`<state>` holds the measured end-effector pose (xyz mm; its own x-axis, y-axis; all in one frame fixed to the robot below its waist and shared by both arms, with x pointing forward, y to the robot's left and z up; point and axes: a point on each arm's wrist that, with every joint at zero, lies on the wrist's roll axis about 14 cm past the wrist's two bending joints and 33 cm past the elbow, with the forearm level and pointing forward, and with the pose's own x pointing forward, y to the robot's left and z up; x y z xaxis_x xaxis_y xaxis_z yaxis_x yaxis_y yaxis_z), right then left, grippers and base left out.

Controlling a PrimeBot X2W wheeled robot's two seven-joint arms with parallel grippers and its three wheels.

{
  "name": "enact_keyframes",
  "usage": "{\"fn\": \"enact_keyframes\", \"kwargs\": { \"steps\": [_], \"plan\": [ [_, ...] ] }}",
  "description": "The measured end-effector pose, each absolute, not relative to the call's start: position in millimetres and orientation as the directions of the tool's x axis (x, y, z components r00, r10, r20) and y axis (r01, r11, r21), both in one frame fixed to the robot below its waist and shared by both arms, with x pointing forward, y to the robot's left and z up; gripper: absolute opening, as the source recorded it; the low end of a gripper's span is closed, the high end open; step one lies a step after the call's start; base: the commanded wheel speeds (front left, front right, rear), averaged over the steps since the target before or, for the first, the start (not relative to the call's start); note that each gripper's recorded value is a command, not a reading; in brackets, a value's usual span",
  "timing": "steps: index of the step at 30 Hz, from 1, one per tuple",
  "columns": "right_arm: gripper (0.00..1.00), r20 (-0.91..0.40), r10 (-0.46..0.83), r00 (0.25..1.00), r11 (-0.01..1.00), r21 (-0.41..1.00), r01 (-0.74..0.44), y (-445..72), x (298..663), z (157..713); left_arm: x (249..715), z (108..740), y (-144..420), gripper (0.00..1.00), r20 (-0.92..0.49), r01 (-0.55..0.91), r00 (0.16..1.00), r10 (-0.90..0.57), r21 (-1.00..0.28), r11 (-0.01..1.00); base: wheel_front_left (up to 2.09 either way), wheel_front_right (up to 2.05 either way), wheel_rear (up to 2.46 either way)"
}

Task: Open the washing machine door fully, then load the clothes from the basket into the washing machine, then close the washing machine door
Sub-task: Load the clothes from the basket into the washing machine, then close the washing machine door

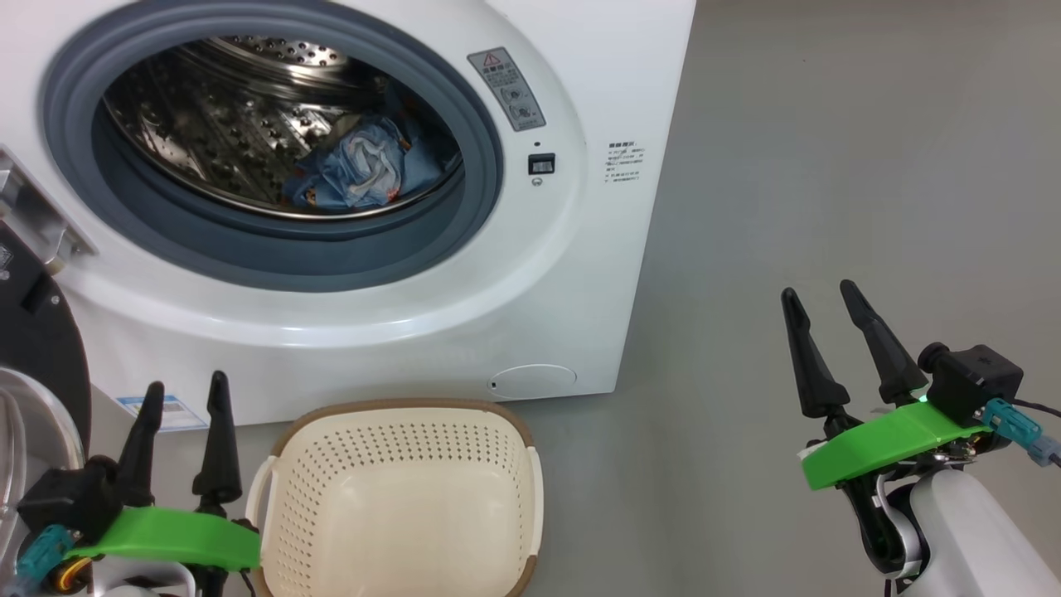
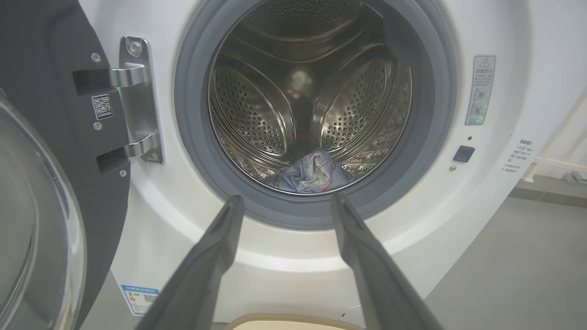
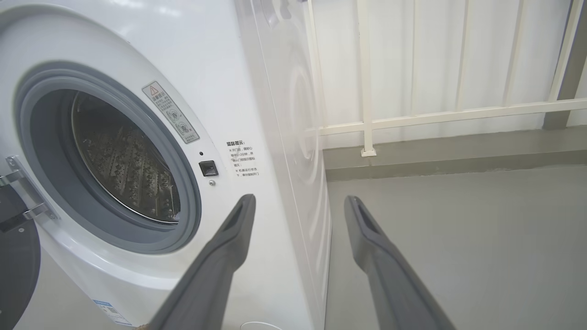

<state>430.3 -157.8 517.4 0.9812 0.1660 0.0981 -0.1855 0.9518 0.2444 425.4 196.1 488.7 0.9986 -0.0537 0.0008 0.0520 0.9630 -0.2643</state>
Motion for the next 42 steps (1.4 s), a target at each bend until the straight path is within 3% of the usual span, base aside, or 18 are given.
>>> {"fn": "enact_keyframes", "kwargs": {
  "steps": [42],
  "plan": [
    [1.0, 0.09, 0.176, 0.98, 0.951, 0.241, -0.193, -156.5, 423.7, 516.1, 422.2, 498.4, 194.3, 1.0, 0.043, 0.066, 0.997, -0.058, -0.22, 0.973, 0.0, 0.0, 0.0]
  ]
}}
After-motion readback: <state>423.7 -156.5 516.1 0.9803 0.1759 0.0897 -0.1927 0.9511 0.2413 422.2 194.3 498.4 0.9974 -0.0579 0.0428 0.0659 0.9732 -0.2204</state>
